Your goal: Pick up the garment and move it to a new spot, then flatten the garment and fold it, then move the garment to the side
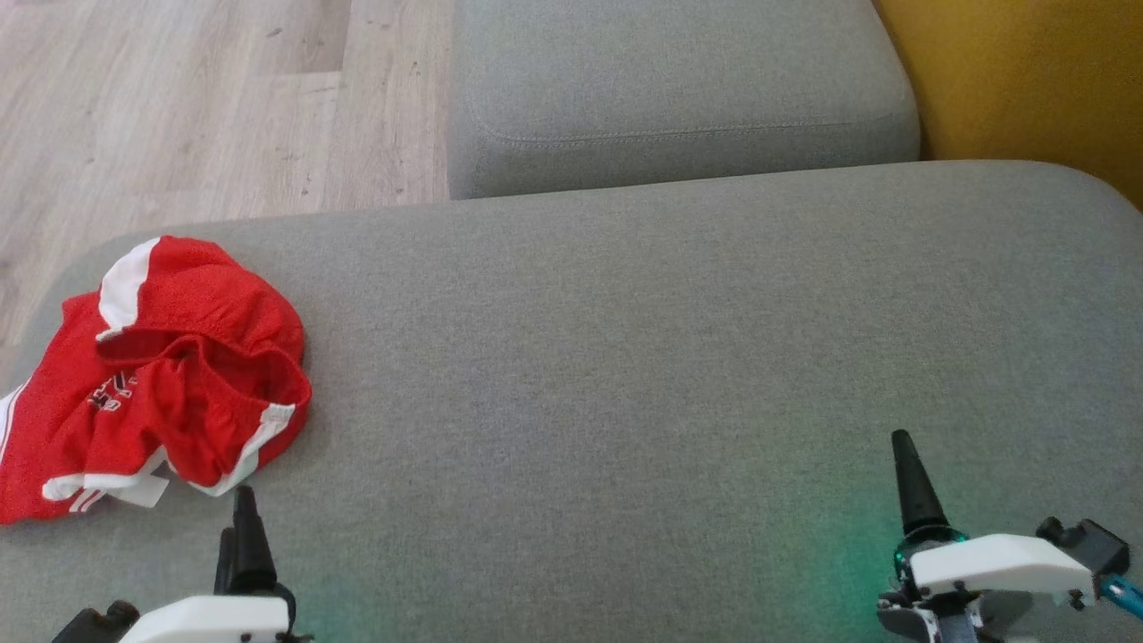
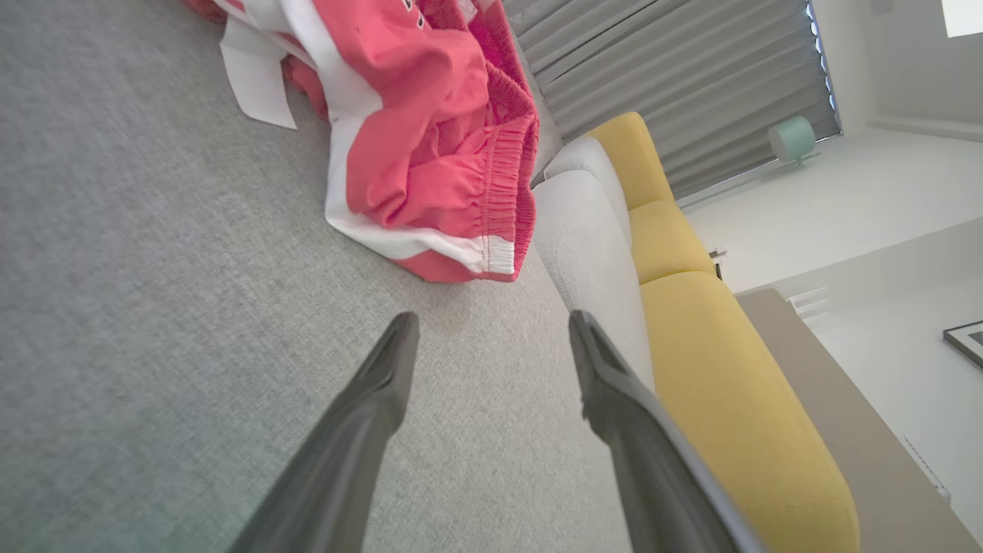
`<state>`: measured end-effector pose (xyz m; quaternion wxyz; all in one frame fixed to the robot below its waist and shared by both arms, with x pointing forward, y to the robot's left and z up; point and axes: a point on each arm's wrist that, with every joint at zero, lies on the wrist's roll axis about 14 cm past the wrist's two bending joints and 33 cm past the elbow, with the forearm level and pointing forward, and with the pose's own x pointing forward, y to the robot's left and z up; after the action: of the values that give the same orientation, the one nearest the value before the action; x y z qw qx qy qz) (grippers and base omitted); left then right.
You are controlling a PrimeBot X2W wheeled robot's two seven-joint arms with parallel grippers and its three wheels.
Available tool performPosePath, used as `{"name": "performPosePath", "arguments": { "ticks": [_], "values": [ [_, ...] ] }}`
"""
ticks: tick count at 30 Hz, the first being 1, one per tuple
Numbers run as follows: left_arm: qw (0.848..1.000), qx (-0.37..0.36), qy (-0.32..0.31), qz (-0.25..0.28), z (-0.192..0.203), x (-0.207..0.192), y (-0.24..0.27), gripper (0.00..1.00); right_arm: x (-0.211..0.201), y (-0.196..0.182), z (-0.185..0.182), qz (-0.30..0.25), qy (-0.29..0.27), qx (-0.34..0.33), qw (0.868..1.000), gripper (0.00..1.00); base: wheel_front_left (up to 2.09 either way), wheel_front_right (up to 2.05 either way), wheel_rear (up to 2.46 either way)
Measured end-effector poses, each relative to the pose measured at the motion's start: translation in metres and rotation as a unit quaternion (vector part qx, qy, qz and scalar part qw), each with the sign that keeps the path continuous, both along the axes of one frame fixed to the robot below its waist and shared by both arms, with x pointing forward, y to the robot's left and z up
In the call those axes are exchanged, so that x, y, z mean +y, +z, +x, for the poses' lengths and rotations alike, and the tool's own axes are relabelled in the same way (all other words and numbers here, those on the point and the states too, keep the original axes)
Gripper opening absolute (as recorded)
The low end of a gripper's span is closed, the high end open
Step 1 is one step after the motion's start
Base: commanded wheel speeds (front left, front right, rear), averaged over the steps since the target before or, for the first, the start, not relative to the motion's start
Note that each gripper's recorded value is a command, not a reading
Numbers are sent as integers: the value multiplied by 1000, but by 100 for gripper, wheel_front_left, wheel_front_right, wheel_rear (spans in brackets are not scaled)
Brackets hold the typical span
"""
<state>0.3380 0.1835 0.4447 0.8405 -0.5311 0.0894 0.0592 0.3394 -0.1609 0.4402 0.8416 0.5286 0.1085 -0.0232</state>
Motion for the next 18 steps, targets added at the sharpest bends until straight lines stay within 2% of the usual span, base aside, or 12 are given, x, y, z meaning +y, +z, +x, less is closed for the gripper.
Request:
{"name": "performPosePath", "arguments": {
  "ticks": [18],
  "values": [
    [994,-20,-14,109,-2,-2,13,100,27,10,-3,-108,58,-34,992,100,0,0,0]
  ]
}}
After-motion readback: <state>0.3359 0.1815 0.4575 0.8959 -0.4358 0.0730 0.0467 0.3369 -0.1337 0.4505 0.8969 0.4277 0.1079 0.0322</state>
